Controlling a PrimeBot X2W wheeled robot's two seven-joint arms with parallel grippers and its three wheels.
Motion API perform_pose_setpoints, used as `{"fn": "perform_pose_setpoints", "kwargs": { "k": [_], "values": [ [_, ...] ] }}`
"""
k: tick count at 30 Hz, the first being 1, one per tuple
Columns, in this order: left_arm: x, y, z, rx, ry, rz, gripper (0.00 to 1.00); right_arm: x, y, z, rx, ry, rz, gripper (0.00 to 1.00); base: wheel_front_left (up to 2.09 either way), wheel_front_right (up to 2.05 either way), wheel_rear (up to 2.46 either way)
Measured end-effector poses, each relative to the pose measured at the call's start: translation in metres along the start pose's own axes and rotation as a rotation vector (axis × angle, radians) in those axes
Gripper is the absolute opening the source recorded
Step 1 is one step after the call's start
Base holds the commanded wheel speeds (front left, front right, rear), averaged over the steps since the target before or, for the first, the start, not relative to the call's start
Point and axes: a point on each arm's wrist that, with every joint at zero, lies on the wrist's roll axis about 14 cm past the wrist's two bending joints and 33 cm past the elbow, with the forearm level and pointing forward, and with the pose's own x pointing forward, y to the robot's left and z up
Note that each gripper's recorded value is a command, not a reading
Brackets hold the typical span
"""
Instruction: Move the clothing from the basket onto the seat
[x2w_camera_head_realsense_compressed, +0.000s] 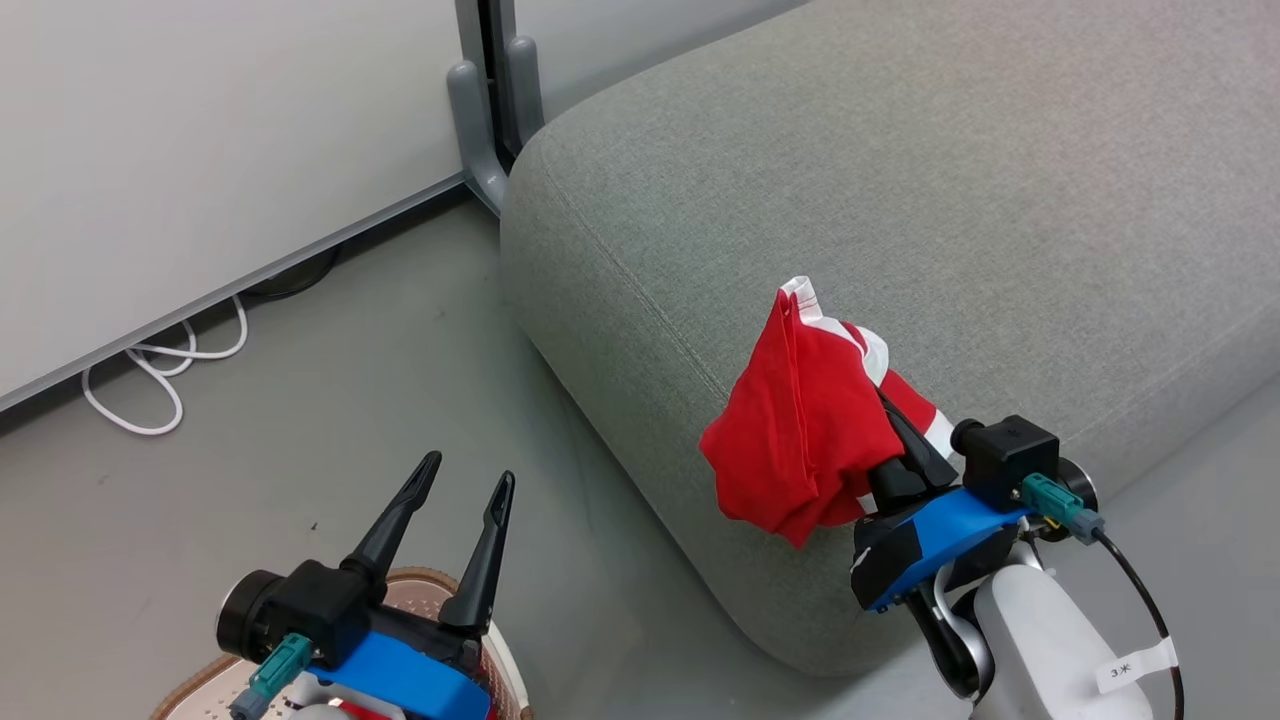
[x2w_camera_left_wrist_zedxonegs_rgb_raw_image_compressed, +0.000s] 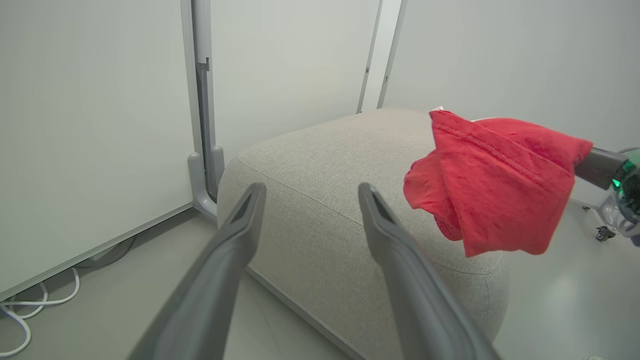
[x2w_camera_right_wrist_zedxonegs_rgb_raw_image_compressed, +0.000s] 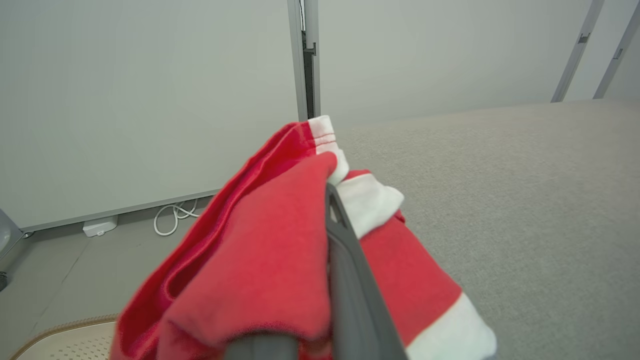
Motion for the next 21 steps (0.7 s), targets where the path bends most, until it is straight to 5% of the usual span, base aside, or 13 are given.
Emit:
{"fn": "perform_pose_setpoints", "kwargs": {
  "k": [12,21],
  "values": [
    [0.007,0.003,-0.007,-0.007,0.01,-0.024,1.0,0.006,-0.007,0.0,0.011,-0.001,-0.025,0.0,0.0,0.0,0.0],
    [0.028,0.037,-0.005,0.007,-0.035,-0.05,1.0,0.091,-0.043,0.042,0.016,-0.089,-0.125,0.0,0.0,0.0,0.0]
  ]
}}
